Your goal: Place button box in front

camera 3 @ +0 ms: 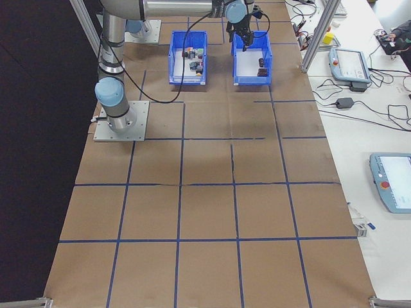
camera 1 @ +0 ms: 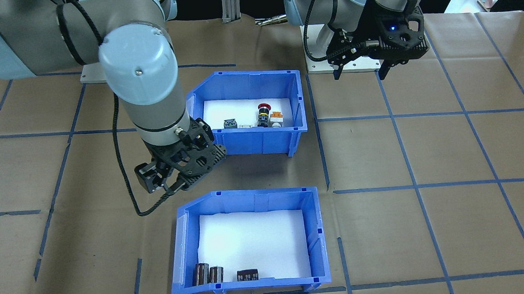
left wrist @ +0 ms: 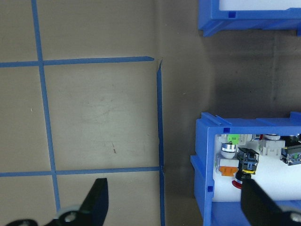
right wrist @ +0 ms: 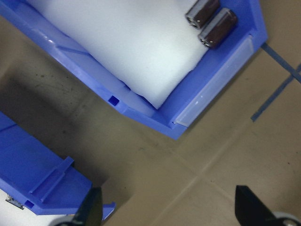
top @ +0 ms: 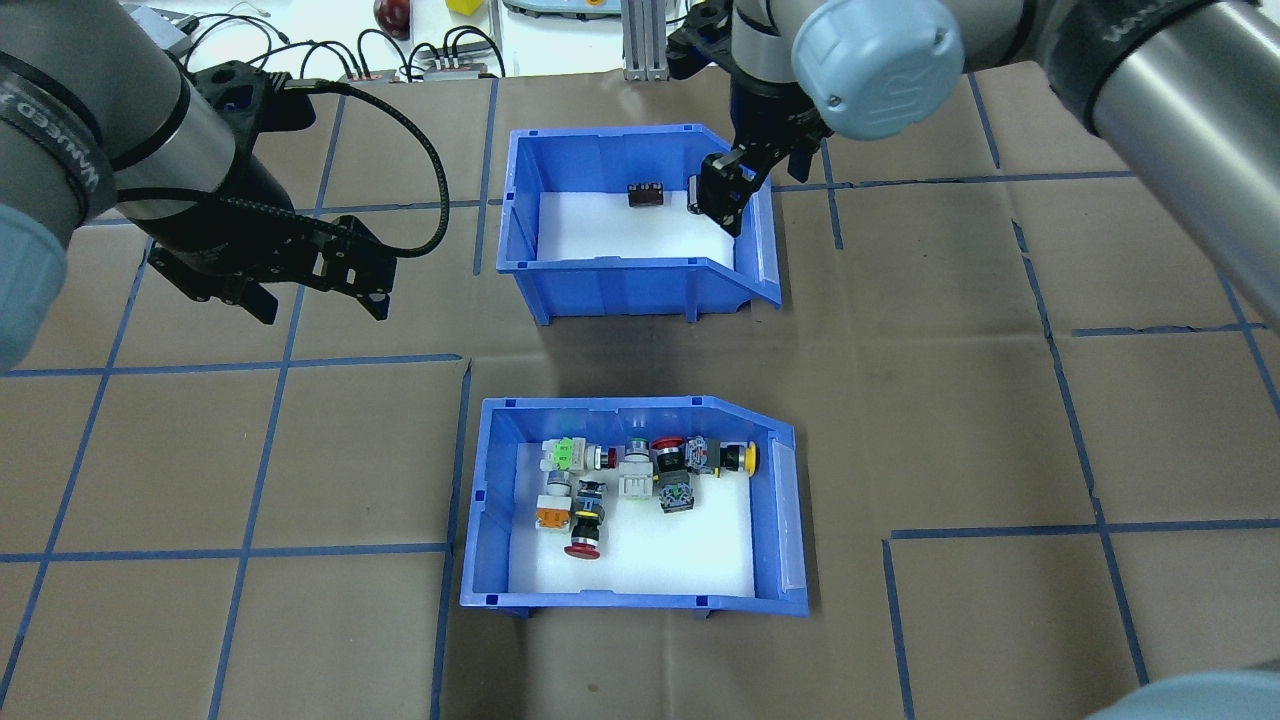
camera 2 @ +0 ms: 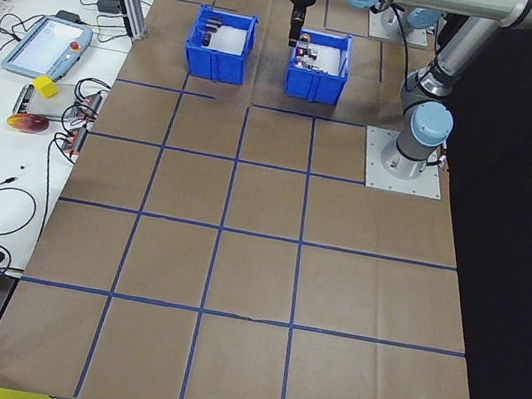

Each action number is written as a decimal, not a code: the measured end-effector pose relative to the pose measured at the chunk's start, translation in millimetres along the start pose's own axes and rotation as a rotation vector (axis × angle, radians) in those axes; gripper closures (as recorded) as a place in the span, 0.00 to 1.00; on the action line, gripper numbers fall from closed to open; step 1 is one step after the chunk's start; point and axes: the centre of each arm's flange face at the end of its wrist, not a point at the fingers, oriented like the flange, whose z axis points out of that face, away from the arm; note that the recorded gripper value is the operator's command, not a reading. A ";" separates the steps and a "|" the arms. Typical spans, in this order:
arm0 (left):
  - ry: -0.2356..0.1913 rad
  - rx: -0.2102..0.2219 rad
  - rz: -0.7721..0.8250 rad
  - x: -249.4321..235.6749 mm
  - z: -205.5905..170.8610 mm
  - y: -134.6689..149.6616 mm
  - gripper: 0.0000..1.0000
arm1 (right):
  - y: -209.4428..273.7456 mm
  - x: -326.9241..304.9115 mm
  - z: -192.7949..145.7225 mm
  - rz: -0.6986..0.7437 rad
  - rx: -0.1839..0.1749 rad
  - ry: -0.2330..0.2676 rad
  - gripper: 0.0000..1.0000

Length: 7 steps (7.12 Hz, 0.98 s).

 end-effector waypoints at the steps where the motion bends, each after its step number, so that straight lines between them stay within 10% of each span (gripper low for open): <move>1: -0.001 0.000 0.000 0.0 0.2 0.3 0.00 | -7.1 -11.8 6.3 -0.059 -0.009 -0.003 0.00; 7: -0.004 0.055 -0.015 3.5 -30.2 34.2 0.00 | -29.8 -13.2 33.4 -0.272 -0.022 0.047 0.00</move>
